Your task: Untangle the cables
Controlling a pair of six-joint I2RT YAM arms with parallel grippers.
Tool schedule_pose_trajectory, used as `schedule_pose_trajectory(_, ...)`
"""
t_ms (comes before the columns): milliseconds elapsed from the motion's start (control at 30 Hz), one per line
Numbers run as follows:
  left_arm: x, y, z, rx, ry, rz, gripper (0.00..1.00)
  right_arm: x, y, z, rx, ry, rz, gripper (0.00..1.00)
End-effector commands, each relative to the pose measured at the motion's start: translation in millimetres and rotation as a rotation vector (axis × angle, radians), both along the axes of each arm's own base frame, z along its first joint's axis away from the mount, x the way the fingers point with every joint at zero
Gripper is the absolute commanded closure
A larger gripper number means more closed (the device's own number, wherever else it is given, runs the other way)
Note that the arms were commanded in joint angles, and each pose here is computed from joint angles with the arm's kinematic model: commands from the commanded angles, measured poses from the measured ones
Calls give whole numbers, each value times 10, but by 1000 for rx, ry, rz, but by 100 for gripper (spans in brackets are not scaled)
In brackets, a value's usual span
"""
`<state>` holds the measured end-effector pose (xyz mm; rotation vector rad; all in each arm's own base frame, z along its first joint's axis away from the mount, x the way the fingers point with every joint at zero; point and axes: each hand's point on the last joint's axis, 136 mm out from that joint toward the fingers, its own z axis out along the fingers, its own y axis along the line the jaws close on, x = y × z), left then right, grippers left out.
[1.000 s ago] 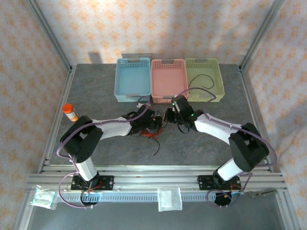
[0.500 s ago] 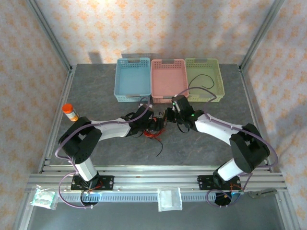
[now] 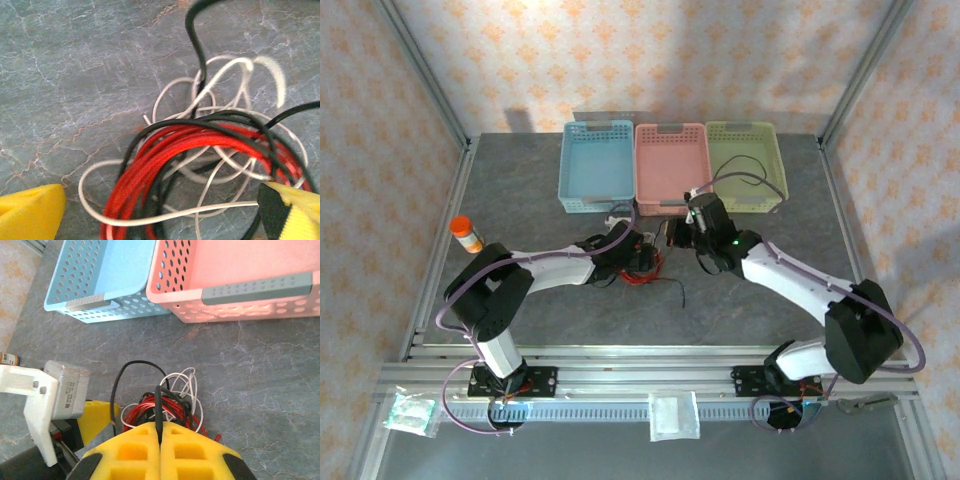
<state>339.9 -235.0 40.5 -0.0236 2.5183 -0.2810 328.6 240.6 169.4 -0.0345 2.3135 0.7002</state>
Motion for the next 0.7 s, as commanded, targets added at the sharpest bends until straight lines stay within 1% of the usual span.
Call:
schedule_pose_trajectory(0,-31,114,-112,68,26,28,1,95,-96,383,-49,-122,-5,100)
schedule_pose_trajectory(300,-41,182,-144,96,23,43,1,119,-156,869,-104,-249,23,100)
schedule_pose_trajectory(400,-55,207,-174,107,27,46,1,108,-146,986,-96,-273,35,100)
schedule_pose_trajectory(467,-76,234,-207,102,39,72,0,105,-154,1070,-90,-293,34,100)
schedule_pose_trajectory(667,-126,287,-305,127,62,75,0,103,-192,1255,-93,-337,25,100)
